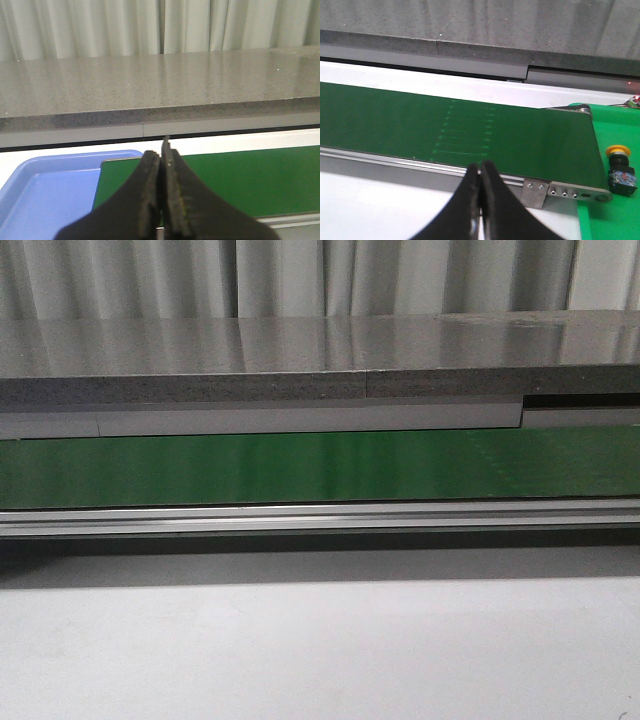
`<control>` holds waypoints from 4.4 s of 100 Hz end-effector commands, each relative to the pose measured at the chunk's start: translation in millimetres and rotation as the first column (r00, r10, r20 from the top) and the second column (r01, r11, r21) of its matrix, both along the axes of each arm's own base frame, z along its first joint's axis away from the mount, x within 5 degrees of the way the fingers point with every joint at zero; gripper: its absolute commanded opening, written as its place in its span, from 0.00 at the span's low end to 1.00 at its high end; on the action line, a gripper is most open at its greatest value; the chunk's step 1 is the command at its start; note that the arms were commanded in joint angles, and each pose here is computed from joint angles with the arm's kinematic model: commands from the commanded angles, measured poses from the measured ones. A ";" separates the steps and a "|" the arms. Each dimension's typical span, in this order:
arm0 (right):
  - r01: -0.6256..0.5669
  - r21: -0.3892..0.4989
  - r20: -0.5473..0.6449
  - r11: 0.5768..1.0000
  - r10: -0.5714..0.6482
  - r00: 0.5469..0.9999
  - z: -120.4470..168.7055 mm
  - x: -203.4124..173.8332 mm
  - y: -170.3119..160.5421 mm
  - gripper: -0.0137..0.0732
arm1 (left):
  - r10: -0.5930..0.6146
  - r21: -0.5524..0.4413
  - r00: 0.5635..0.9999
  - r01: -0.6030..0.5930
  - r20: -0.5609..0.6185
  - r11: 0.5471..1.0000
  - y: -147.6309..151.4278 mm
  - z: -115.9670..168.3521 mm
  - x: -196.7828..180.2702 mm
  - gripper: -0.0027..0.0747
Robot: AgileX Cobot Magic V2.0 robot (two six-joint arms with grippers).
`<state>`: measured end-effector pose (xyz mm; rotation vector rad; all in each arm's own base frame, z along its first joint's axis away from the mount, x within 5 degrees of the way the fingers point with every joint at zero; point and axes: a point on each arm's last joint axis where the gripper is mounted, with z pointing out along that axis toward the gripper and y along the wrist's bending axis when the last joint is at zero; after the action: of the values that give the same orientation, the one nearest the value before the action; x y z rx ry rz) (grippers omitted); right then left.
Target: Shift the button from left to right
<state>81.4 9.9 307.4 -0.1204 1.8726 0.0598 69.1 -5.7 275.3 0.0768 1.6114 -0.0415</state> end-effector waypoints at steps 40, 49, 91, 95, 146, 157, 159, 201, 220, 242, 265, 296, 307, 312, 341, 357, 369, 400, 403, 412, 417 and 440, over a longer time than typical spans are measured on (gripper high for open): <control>0.014 0.013 0.080 1.000 -0.015 0.997 13.3 1.4 -0.9 0.08 | 0.002 -0.022 0.994 0.000 0.107 1.000 0.4 16.9 -0.7 0.01; 0.014 0.013 0.080 1.000 -0.015 0.997 13.3 1.4 -0.9 0.08 | 0.002 -0.022 0.994 0.000 0.107 1.000 0.4 16.9 -0.7 0.01; -0.005 -0.008 0.089 1.000 0.006 0.996 13.9 -0.3 0.3 0.08 | 0.002 -0.022 0.994 0.000 0.107 1.000 0.4 16.9 -0.7 0.01; -0.017 -0.022 0.094 1.000 0.019 0.995 14.2 -2.0 1.2 0.08 | 0.002 -0.022 0.994 0.000 0.107 1.000 0.4 16.9 -0.7 0.01; 0.035 0.065 0.276 0.997 -0.052 0.960 -42.7 -18.7 -5.2 0.08 | 0.002 -0.022 0.994 0.000 0.107 1.000 0.4 16.9 -0.7 0.01; 0.038 0.070 0.311 0.997 -0.058 0.949 -61.9 -22.4 -5.8 0.08 | 0.002 -0.022 0.994 0.000 0.107 1.000 0.4 16.9 -0.7 0.01; 0.038 0.070 0.316 0.997 -0.058 0.947 -64.8 -23.5 -5.9 0.08 | 0.002 -0.022 0.994 0.000 0.107 1.000 0.4 16.9 -0.7 0.01; 0.047 0.072 0.356 0.996 -0.070 0.932 -97.3 -27.7 -7.0 0.08 | 0.002 -0.022 0.995 0.000 0.104 1.000 0.3 16.7 -0.2 0.01; 0.049 0.070 0.365 0.996 -0.071 0.928 -99.6 -27.1 -7.1 0.08 | 0.002 -0.022 0.995 0.000 0.104 1.000 0.3 16.7 -0.2 0.01; 0.048 0.069 0.358 0.996 -0.070 0.931 -100.3 -27.1 -7.1 0.08 | 0.002 -0.022 0.995 0.000 0.104 1.000 0.3 16.7 -0.2 0.01; 0.048 0.069 0.358 0.996 -0.070 0.931 -100.3 -27.1 -7.1 0.08 | 0.002 -0.022 0.995 0.000 0.104 1.000 0.3 16.7 -0.2 0.01; 0.048 0.069 0.358 0.996 -0.070 0.931 -100.3 -27.1 -7.1 0.08 | 0.002 -0.022 0.995 0.000 0.104 1.000 0.3 16.7 -0.2 0.01; 0.048 0.069 0.358 0.996 -0.070 0.931 -100.3 -27.1 -7.1 0.08 | 0.002 -0.022 0.995 0.000 0.104 1.000 0.3 16.7 -0.2 0.01; 0.048 0.069 0.358 0.996 -0.070 0.931 -100.3 -27.1 -7.1 0.08 | 0.002 -0.022 0.995 0.000 0.104 1.000 0.3 16.7 -0.2 0.01; 0.048 0.069 0.358 0.996 -0.070 0.931 -100.3 -27.1 -7.1 0.08 | 0.003 -0.013 0.994 -0.001 0.105 1.000 0.4 16.7 -0.2 0.01; 0.048 0.069 0.358 0.996 -0.070 0.931 -100.3 -27.1 -7.1 0.08 | 0.004 -0.005 0.994 -0.003 0.105 1.000 0.5 15.4 0.1 0.01; 0.048 0.069 0.358 0.996 -0.070 0.931 -100.3 -27.1 -7.1 0.08 | 0.009 0.049 0.995 -0.015 0.104 0.999 1.1 6.9 2.0 0.01; 0.048 0.069 0.358 0.996 -0.070 0.931 -100.3 -27.1 -7.1 0.08 | 0.016 -0.004 0.995 -0.016 0.094 1.000 1.7 -23.1 -1.2 0.01; 0.048 0.069 0.358 0.996 -0.070 0.931 -100.3 -27.1 -7.1 0.08 | 0.016 -0.004 0.995 -0.016 0.100 1.000 1.8 -25.9 -2.9 0.01; 0.048 0.069 0.358 0.996 -0.070 0.931 -100.3 -27.1 -7.1 0.08 | 0.016 -0.006 0.993 -0.015 0.119 1.000 2.1 -35.3 -8.0 0.01; 0.048 0.069 0.358 0.996 -0.070 0.931 -100.3 -27.1 -7.1 0.08 | 0.018 -0.007 0.991 -0.017 0.130 1.000 2.4 -39.9 -10.5 0.01; 0.048 0.069 0.358 0.996 -0.070 0.931 -100.3 -27.1 -7.1 0.08 | 0.018 -0.011 0.988 -0.016 0.156 1.000 2.7 -61.2 -16.1 0.01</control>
<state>56.5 4.0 192.9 -0.0344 1.6254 0.0648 56.2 -1.8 204.1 0.0587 1.5779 -0.0042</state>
